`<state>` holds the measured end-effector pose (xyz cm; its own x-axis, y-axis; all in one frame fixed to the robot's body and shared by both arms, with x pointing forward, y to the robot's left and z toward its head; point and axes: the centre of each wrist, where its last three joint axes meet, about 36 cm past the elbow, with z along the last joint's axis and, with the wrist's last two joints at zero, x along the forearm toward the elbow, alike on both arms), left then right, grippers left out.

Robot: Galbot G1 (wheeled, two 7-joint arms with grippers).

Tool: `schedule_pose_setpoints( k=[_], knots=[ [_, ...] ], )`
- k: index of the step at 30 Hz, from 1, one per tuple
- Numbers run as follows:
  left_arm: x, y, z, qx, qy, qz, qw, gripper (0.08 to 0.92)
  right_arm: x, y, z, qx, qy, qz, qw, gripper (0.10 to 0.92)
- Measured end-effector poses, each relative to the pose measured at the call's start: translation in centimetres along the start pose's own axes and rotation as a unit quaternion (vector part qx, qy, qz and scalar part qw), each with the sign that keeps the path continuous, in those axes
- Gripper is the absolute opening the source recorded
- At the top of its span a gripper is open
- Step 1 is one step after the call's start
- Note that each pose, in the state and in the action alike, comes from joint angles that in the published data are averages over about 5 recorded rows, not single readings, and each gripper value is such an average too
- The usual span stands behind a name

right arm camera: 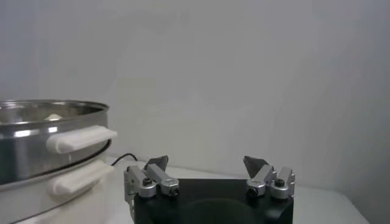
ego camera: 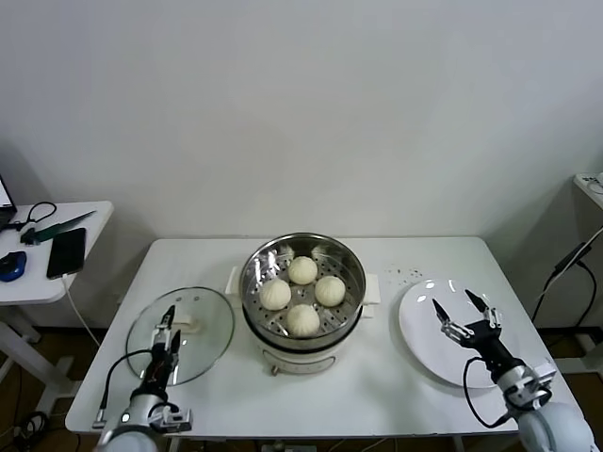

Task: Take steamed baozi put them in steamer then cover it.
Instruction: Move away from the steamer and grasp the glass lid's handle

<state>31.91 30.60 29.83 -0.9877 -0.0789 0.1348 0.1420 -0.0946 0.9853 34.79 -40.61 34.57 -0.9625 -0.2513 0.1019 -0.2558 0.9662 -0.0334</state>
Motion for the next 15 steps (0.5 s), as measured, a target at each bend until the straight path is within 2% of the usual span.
schedule_pose_setpoints(
  k=[15],
  knots=[
    [-5.1,-3.1,0.8,-0.015,0.016,-0.012,1.000,0.823,-0.7,0.9,1.5,0.009,0.005,0.006,1.000,0.823]
  ],
)
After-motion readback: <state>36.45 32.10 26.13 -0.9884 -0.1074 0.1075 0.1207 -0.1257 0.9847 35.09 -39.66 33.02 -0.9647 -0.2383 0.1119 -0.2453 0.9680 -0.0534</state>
